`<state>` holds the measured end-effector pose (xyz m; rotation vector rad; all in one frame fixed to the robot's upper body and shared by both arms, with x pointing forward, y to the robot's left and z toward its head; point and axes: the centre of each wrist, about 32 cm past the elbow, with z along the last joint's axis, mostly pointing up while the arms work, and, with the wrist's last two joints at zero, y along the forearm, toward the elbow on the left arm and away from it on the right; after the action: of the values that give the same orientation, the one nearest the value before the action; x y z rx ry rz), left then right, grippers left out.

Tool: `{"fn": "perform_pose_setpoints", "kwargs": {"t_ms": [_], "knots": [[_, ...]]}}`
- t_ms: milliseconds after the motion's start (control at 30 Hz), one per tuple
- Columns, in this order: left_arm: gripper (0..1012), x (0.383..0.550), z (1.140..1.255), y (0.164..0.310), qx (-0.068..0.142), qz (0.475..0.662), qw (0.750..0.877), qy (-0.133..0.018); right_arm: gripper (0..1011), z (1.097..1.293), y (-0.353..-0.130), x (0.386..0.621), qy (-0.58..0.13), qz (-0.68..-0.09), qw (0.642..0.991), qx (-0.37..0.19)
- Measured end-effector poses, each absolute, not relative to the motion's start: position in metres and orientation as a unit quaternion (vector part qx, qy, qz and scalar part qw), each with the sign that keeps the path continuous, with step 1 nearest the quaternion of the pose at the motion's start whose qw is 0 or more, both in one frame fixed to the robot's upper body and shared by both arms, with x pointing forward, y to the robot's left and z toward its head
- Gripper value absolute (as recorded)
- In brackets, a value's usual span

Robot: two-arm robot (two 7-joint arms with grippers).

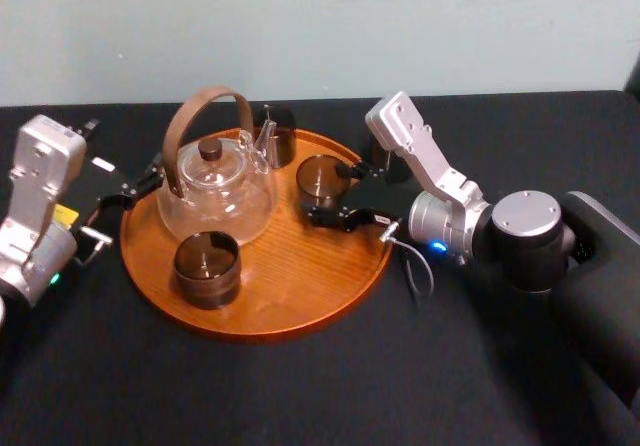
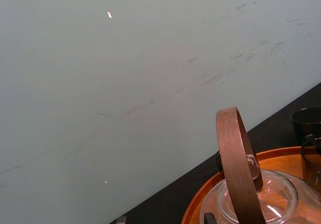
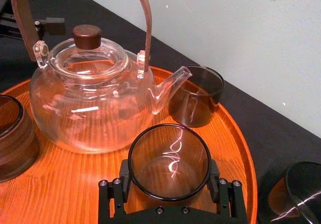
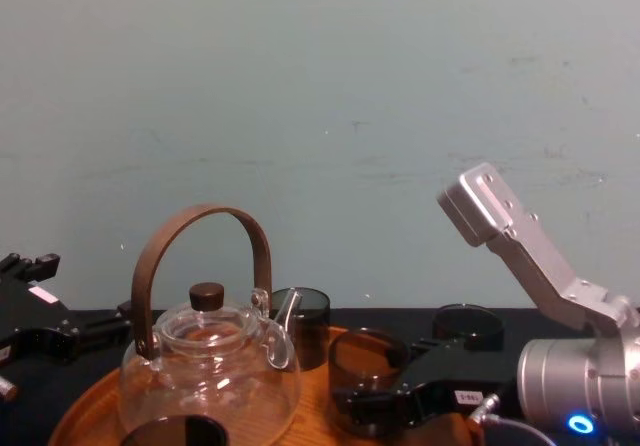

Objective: Pick up the glass from the table and place it on the tray.

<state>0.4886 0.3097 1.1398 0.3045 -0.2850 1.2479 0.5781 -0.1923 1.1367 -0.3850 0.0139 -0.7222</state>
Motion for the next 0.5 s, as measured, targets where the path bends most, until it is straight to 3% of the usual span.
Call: {"fn": "perform_pose_setpoints", "kwargs": {"t_ms": [500], "knots": [[1001, 0.4886, 1.1398, 0.3097, 0.141, 0.58, 0.791, -0.132, 901, 1.1348, -0.192, 0.5756, -0.011, -0.353, 0.915, -0.194]]}}
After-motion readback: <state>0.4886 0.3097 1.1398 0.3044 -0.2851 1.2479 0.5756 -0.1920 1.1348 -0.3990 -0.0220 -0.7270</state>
